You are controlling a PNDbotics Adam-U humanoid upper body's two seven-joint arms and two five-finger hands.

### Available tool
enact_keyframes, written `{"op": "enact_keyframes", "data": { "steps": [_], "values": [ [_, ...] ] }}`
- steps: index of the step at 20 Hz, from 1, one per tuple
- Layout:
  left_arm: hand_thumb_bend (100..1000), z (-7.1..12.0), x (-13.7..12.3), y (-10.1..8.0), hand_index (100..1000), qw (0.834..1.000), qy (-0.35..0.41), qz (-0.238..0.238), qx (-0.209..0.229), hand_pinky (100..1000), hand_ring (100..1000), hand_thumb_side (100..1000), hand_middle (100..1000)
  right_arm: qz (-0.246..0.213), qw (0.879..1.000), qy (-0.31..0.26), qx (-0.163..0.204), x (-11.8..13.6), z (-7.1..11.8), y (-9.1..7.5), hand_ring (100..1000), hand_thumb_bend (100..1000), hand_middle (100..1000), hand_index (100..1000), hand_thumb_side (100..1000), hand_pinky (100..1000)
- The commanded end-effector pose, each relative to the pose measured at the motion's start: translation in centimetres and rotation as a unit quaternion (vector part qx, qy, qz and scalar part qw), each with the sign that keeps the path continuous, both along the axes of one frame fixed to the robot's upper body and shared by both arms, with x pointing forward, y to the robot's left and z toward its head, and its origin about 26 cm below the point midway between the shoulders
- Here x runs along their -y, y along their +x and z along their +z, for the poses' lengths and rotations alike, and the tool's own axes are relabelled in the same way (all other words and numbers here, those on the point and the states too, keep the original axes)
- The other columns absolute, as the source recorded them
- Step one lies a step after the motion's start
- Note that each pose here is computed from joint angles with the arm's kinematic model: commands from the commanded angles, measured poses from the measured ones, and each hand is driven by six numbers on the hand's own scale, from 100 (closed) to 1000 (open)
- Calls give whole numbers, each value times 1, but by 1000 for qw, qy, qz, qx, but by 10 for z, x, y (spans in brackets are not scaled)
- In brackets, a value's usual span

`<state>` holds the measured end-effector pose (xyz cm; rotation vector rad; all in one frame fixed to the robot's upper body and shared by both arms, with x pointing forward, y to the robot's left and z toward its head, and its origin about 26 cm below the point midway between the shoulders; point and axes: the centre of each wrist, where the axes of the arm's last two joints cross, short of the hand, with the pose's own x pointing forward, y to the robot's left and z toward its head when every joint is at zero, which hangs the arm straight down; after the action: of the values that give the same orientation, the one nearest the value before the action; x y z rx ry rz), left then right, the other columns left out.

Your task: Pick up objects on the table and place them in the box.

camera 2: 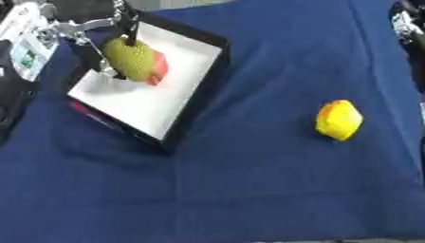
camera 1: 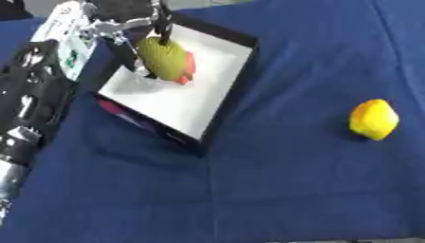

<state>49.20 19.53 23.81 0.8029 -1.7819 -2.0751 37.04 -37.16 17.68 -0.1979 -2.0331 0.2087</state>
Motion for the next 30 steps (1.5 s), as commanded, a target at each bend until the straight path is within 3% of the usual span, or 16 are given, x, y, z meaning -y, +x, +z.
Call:
{"op": "enact_keyframes", "data": {
  "steps": [1, 2, 5, 6, 12, 16, 18, 20, 21, 22, 23, 24, 27, 30],
  "values": [
    [533, 11, -6, 1, 842, 1000, -10, 7, 22, 880, 837, 217, 845, 2, 1000, -9, 20, 1, 16, -1, 1000, 100, 1000, 956, 470, 1000],
    [522, 11, -8, 1, 852, 1000, -16, 9, 23, 891, 848, 246, 859, 2, 1000, -9, 20, 1, 16, -1, 1000, 100, 1000, 956, 470, 1000],
    [431, 16, -13, -2, 899, 998, -48, 13, 24, 904, 873, 462, 897, 2, 1000, -10, 20, 1, 16, -1, 1000, 100, 1000, 956, 470, 1000],
    [421, 20, -16, -3, 899, 998, -63, 14, 23, 899, 869, 475, 894, 1, 1000, -9, 20, 1, 15, -1, 1000, 100, 1000, 956, 470, 1000],
    [387, 43, -26, -14, 906, 993, -113, 13, 10, 901, 882, 501, 915, -1, 1000, -10, 19, 2, 15, -2, 1000, 100, 1000, 956, 470, 1000],
    [517, 46, -27, -18, 929, 995, -102, 8, -8, 917, 895, 455, 918, -1, 1000, -9, 19, 2, 15, -2, 1000, 100, 1000, 956, 470, 1000],
    [517, 47, -28, -18, 929, 995, -99, 6, -14, 917, 895, 455, 918, -1, 1000, -8, 19, 2, 16, -2, 1000, 100, 1000, 956, 470, 1000],
    [382, 51, -32, -21, 904, 993, -121, 5, -12, 890, 870, 408, 890, -2, 1000, -7, 19, 2, 16, -2, 1000, 100, 1000, 956, 470, 1000],
    [382, 53, -34, -23, 904, 991, -136, 4, -11, 890, 870, 408, 890, -2, 1000, -7, 20, 2, 16, -2, 1000, 100, 1000, 956, 470, 1000],
    [234, 57, -37, -26, 876, 987, -161, 1, -7, 844, 829, 371, 851, -2, 1000, -6, 20, 2, 16, -2, 1000, 100, 1000, 956, 470, 1000],
    [234, 60, -40, -30, 876, 983, -186, -3, -6, 844, 829, 371, 851, -3, 1000, -5, 21, 2, 17, -2, 1000, 100, 1000, 956, 470, 1000],
    [114, 61, -46, -35, 848, 976, -216, -10, -7, 800, 799, 395, 821, -4, 1000, -4, 22, 2, 18, -3, 1000, 100, 1000, 956, 470, 1000],
    [100, 62, -72, -56, 823, 951, -307, -25, -24, 723, 751, 494, 783, -7, 1000, -1, 30, 2, 22, -3, 1000, 100, 1000, 955, 470, 1000],
    [100, 62, -97, -81, 811, 916, -398, -33, -48, 674, 715, 587, 755, -9, 999, -2, 38, 3, 26, -4, 1000, 100, 1000, 954, 470, 1000]
  ]
}}
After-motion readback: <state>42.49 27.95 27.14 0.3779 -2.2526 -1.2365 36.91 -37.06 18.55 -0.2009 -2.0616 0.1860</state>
